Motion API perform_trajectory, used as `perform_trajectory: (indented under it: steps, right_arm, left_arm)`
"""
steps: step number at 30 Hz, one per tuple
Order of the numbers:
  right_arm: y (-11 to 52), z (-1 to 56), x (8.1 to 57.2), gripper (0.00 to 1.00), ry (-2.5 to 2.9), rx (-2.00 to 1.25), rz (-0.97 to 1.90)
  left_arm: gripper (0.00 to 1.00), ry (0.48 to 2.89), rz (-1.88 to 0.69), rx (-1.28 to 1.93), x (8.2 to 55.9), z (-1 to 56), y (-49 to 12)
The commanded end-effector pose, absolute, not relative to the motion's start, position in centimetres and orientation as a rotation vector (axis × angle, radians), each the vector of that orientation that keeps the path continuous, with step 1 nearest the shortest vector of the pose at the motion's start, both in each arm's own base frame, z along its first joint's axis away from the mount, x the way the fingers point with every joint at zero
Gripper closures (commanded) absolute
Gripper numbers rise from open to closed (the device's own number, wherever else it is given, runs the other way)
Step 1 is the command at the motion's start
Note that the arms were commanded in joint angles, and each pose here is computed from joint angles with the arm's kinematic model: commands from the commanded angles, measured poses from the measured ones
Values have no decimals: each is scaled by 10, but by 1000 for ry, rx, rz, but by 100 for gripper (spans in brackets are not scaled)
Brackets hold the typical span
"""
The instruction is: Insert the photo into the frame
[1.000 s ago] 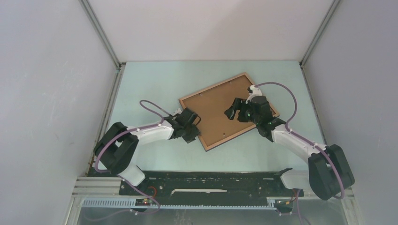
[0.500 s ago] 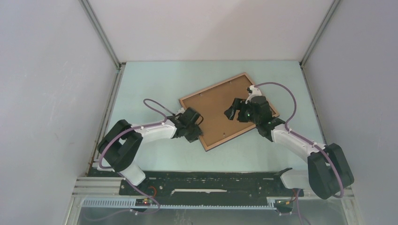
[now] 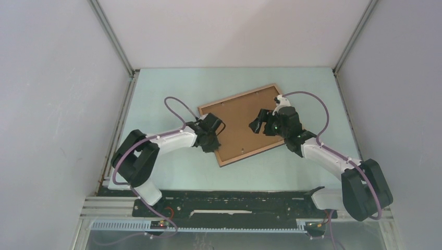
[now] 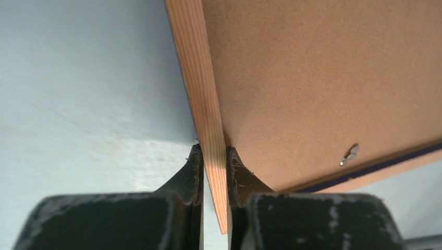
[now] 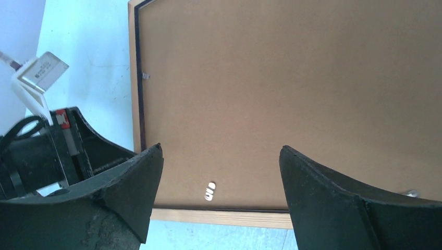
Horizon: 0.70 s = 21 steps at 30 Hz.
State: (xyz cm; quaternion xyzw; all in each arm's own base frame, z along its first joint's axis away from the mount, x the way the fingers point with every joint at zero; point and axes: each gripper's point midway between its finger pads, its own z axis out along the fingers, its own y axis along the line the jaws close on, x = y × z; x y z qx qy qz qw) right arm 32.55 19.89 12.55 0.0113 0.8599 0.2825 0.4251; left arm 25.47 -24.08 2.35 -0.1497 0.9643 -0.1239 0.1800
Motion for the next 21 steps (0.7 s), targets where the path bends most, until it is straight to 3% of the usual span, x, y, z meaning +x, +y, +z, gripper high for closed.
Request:
perform_trajectory:
  steps: [1,7,14,16,19,21]
  right_arm:
    - [199,133,330,11,2119,33,713]
    - [199,133,329,11,2120,34,717]
    - [200,131,328,11,2128,32,721]
    - [200,130,329,11,2130,34,723]
    - [201,131,329,11,2126,30,729]
    - [200,131,328,11,2127,31,729]
  left_arm:
    - [100,2741,-37,-2,273,28,-187]
    - [100,2677,190,329,309,44,-147]
    - [97,2632,115,83,384,54,-113]
    - [86,2610,103,30,405,70,-105]
    - [53,2521,49,-48,423,106,-98]
    - [39,2437,57,-104,426,134,-92]
